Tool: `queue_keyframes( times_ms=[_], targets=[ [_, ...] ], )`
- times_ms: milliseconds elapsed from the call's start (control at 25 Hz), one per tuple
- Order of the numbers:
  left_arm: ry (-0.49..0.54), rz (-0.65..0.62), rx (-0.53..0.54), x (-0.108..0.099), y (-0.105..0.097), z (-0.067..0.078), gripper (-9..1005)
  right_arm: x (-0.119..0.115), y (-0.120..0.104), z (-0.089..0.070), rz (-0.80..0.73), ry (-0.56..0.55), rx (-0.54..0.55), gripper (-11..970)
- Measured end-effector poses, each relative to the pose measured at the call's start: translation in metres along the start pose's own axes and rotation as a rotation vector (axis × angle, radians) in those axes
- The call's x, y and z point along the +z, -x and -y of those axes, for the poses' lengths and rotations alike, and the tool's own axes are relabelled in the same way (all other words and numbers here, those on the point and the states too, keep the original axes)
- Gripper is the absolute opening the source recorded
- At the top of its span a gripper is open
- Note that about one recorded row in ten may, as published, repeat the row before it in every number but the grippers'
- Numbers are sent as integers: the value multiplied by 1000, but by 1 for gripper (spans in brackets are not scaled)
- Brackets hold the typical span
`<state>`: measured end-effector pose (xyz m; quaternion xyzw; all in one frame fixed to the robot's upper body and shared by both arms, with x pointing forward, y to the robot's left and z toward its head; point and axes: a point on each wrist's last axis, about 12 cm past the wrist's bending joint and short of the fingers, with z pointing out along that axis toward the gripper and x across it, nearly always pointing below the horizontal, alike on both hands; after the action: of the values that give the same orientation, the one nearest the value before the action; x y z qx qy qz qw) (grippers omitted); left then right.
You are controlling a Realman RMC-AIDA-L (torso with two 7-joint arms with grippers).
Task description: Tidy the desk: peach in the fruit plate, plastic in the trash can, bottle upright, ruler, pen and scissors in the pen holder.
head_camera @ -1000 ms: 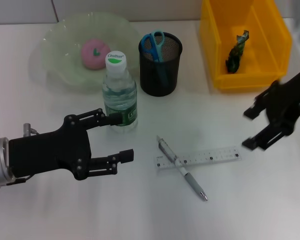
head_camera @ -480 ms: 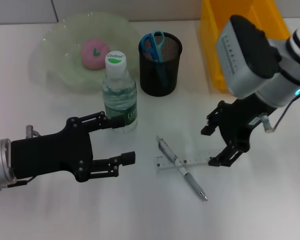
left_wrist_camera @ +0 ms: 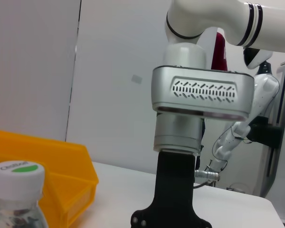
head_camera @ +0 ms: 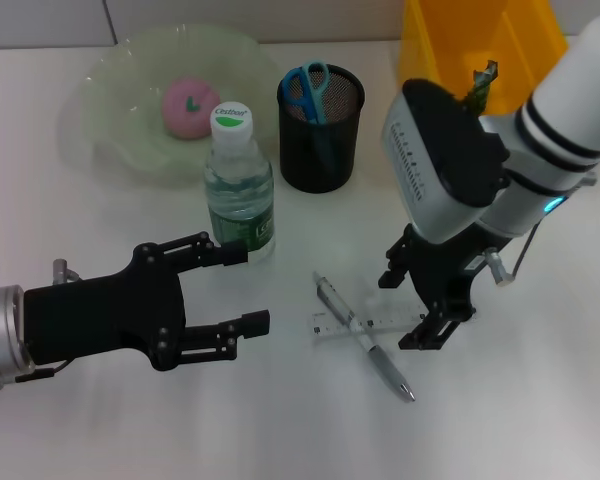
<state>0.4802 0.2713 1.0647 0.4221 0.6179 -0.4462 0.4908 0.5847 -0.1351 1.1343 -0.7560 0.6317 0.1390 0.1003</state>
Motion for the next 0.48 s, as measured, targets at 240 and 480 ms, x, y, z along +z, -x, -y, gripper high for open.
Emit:
queue_keyframes(
  times_ms=[240,480],
  targets=[
    [-1,2,-7,1,-1,0,800,10,5,-1,-33,-7,-40,753],
    [-1,2,-7,1,-1,0,800,12,6,0,-33,-22,-34,749]
  ],
)
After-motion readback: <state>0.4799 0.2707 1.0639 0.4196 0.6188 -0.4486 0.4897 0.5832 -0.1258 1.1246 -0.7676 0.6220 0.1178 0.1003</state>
